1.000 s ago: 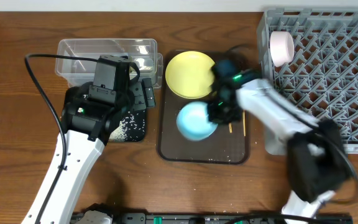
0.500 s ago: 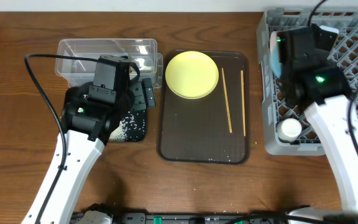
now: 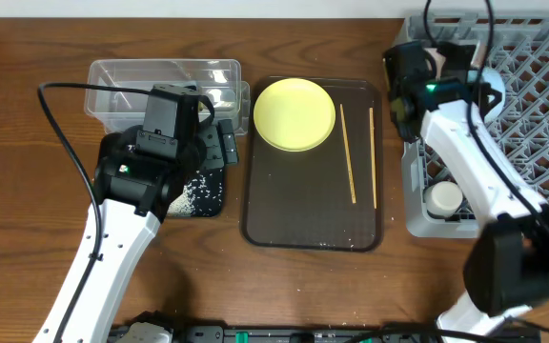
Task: Sort waste into correct bins and load items into the dishwasher rack
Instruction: 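Carry light-blue bowl with right gripper to dish rack, then lower light-blue bowl into rack slots with right gripper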
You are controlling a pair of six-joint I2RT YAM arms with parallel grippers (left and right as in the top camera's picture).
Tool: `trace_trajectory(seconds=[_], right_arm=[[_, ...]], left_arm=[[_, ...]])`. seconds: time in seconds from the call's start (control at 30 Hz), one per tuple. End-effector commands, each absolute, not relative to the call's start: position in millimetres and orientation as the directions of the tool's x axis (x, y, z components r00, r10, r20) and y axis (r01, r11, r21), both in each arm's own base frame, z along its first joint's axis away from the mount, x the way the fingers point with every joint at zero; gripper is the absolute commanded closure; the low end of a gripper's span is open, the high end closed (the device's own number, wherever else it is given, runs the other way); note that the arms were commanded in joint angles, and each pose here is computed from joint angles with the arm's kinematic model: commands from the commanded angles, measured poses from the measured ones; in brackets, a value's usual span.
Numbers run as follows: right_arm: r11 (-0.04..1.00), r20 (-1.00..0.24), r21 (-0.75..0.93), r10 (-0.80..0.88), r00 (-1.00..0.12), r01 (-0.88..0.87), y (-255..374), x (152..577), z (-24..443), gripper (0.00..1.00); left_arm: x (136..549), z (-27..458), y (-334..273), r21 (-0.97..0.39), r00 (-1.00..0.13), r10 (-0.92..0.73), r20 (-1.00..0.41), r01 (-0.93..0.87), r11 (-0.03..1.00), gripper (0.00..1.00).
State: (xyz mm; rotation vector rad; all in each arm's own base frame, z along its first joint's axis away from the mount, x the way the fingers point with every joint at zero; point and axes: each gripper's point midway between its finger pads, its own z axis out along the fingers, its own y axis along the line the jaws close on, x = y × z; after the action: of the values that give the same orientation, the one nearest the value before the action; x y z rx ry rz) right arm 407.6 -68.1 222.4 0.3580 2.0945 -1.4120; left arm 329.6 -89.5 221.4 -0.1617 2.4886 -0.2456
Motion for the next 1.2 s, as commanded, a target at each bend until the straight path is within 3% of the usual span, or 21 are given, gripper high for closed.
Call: trace_trajectory(seconds=[0.0,0.37,0.73,0.83,0.97,1.07,1.17], right_arm=[[0.323,-0.557,-0.803,-0.103,-0.824,0.502,-81,411,208,0.99],[0.326,-0.522,-0.821,-0.095,-0.848,0.469,-82,423,173,0.99],[0.557,-0.437,-0.761,-0.063,-0.897,0.332,-45,422,130,0.95],[0.601,-0.424,-0.735,-0.047,-0.904,0.314,-40,421,121,0.78],[0.654,-0.399,-0.702,-0.030,-0.917,0.284,-32,419,111,0.48],[0.706,-0.393,-0.656,-0.016,-0.919,0.268,-22,419,106,0.12],[0.779,-0.402,-0.574,0.002,-0.916,0.253,-5,419,114,0.01]], left_arm=[[331,220,-86,-0.203,-0.796,-0.175,-0.580,-0.067,0.977,0.09],[331,220,-86,-0.203,-0.796,-0.175,-0.580,-0.067,0.977,0.09],[331,220,-86,-0.203,-0.796,-0.175,-0.580,-0.067,0.977,0.09],[331,220,-86,-0.203,-0.796,-0.175,-0.580,-0.067,0.977,0.08],[331,220,-86,-0.203,-0.796,-0.175,-0.580,-0.067,0.977,0.09],[331,220,-86,-0.203,-0.796,-0.175,-0.580,-0.067,0.977,0.09],[331,220,-86,-0.203,-0.796,-0.175,-0.580,-0.067,0.977,0.08]])
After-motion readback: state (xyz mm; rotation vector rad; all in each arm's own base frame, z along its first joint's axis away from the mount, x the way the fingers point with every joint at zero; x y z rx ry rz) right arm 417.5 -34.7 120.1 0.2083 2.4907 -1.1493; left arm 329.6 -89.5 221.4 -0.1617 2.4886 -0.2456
